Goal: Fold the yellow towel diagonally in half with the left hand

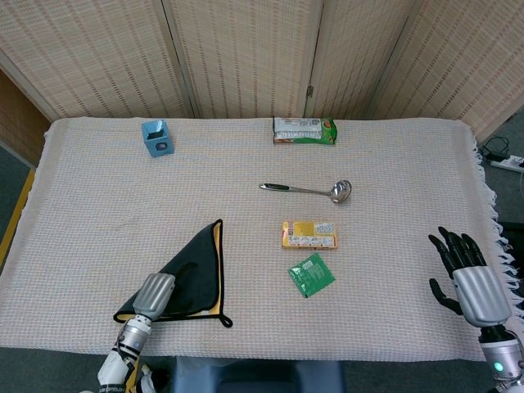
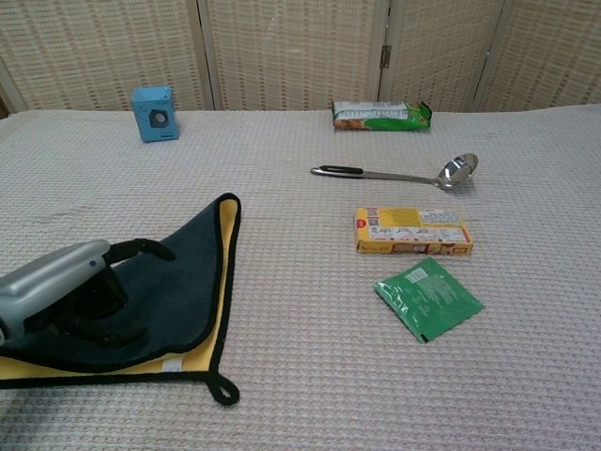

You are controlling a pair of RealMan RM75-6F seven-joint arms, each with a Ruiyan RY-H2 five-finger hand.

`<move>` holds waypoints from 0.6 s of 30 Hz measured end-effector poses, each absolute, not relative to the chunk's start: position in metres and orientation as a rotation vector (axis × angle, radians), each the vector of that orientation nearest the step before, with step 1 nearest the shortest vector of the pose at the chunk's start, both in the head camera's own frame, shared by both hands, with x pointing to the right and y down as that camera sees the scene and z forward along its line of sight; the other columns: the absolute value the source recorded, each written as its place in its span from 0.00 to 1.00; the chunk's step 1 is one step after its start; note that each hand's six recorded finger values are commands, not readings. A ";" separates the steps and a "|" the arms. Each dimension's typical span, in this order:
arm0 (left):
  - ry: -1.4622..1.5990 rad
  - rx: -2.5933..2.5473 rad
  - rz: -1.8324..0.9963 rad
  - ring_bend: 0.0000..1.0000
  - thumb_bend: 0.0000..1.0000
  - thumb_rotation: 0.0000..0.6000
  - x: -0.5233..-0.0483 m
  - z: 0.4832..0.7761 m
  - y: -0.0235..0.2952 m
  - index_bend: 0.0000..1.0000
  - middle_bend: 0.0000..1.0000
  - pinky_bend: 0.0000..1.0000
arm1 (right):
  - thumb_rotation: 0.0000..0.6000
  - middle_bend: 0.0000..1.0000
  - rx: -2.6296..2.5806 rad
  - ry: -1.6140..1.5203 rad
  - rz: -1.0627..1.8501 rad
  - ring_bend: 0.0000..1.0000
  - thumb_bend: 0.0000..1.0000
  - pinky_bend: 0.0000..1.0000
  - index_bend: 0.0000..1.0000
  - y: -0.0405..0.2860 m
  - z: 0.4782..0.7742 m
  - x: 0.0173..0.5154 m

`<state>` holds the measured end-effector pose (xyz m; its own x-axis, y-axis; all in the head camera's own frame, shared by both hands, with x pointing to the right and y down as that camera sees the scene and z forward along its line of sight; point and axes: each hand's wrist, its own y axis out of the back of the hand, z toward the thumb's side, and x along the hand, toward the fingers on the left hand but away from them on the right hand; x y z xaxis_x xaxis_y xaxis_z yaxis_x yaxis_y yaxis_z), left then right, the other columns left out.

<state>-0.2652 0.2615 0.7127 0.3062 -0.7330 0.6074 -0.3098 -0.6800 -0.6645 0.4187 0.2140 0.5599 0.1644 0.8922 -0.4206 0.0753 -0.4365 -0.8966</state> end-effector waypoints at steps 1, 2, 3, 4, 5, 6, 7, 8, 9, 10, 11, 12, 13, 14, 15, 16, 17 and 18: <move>0.926 -2.153 -1.339 1.00 0.34 1.00 -0.265 0.714 0.262 0.22 1.00 1.00 | 1.00 0.00 -1.679 -0.938 1.354 0.00 0.49 0.00 0.00 0.214 0.559 0.419; 0.923 -2.151 -1.337 1.00 0.34 1.00 -0.265 0.716 0.263 0.22 1.00 1.00 | 1.00 0.00 -1.678 -0.941 1.350 0.00 0.49 0.00 0.00 0.214 0.558 0.419; 0.922 -2.151 -1.334 1.00 0.34 1.00 -0.264 0.718 0.264 0.21 1.00 1.00 | 1.00 0.00 -1.675 -0.945 1.346 0.00 0.49 0.00 0.00 0.214 0.556 0.419; 0.924 -2.153 -1.330 1.00 0.34 1.00 -0.264 0.719 0.265 0.21 1.00 1.00 | 1.00 0.00 -1.673 -0.948 1.344 0.00 0.49 0.00 0.00 0.214 0.555 0.420; 0.930 -2.160 -1.323 1.00 0.34 1.00 -0.263 0.719 0.266 0.21 1.00 1.00 | 1.00 0.00 -1.674 -0.950 1.342 0.00 0.49 0.00 0.00 0.215 0.554 0.420; 0.935 -2.164 -1.316 1.00 0.34 1.00 -0.261 0.719 0.266 0.21 1.00 1.00 | 1.00 0.00 -1.676 -0.952 1.341 0.00 0.49 0.00 0.00 0.215 0.554 0.420; 0.940 -2.167 -1.308 1.00 0.34 1.00 -0.260 0.718 0.267 0.21 1.00 1.00 | 1.00 0.00 -1.675 -0.952 1.341 0.00 0.49 0.00 0.00 0.215 0.554 0.420; 0.946 -2.171 -1.297 1.00 0.34 1.00 -0.259 0.717 0.267 0.21 1.00 1.00 | 1.00 0.00 -1.675 -0.952 1.342 0.00 0.49 0.00 0.00 0.214 0.554 0.421; 0.950 -2.174 -1.289 1.00 0.34 1.00 -0.258 0.717 0.268 0.21 1.00 1.00 | 1.00 0.00 -1.674 -0.954 1.344 0.00 0.49 0.00 0.00 0.214 0.554 0.421; 0.954 -2.178 -1.283 1.00 0.34 1.00 -0.258 0.716 0.268 0.20 1.00 1.00 | 1.00 0.00 -1.673 -0.956 1.345 0.00 0.49 0.00 0.00 0.214 0.553 0.422; 0.959 -2.185 -1.278 1.00 0.34 1.00 -0.257 0.715 0.270 0.20 1.00 1.00 | 1.00 0.00 -1.673 -0.960 1.345 0.00 0.49 0.00 0.00 0.214 0.553 0.422; 0.961 -2.191 -1.275 1.00 0.34 1.00 -0.256 0.715 0.272 0.20 1.00 1.00 | 1.00 0.00 -1.673 -0.967 1.345 0.00 0.49 0.00 0.00 0.213 0.552 0.423; 0.963 -2.197 -1.272 1.00 0.34 1.00 -0.256 0.715 0.273 0.20 1.00 1.00 | 1.00 0.00 -1.672 -0.976 1.344 0.00 0.49 0.00 0.00 0.212 0.551 0.424; 0.966 -2.205 -1.269 1.00 0.34 1.00 -0.255 0.715 0.275 0.20 1.00 1.00 | 1.00 0.00 -1.669 -0.987 1.343 0.00 0.49 0.00 0.00 0.211 0.549 0.426; 0.968 -2.213 -1.266 1.00 0.34 1.00 -0.253 0.715 0.276 0.20 1.00 1.00 | 1.00 0.00 -1.662 -1.005 1.340 0.00 0.49 0.00 0.00 0.210 0.546 0.428; 0.968 -2.221 -1.263 1.00 0.34 1.00 -0.252 0.715 0.278 0.20 1.00 1.00 | 1.00 0.00 -1.655 -1.017 1.337 0.00 0.49 0.00 0.00 0.209 0.544 0.429; 0.968 -2.228 -1.261 1.00 0.34 1.00 -0.251 0.716 0.279 0.20 1.00 1.00 | 1.00 0.00 -1.649 -1.028 1.333 0.00 0.49 0.00 0.00 0.209 0.541 0.431; 0.968 -2.232 -1.261 1.00 0.34 1.00 -0.250 0.716 0.280 0.20 1.00 1.00 | 1.00 0.00 -1.641 -1.043 1.326 0.00 0.49 0.00 0.00 0.208 0.538 0.433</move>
<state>-0.2503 0.2803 0.7165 0.3536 -0.7326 0.5816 -0.3726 -0.6806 -0.6308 0.4325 0.2082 0.5378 0.1240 0.9264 -0.3555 0.1278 -0.3702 -0.9201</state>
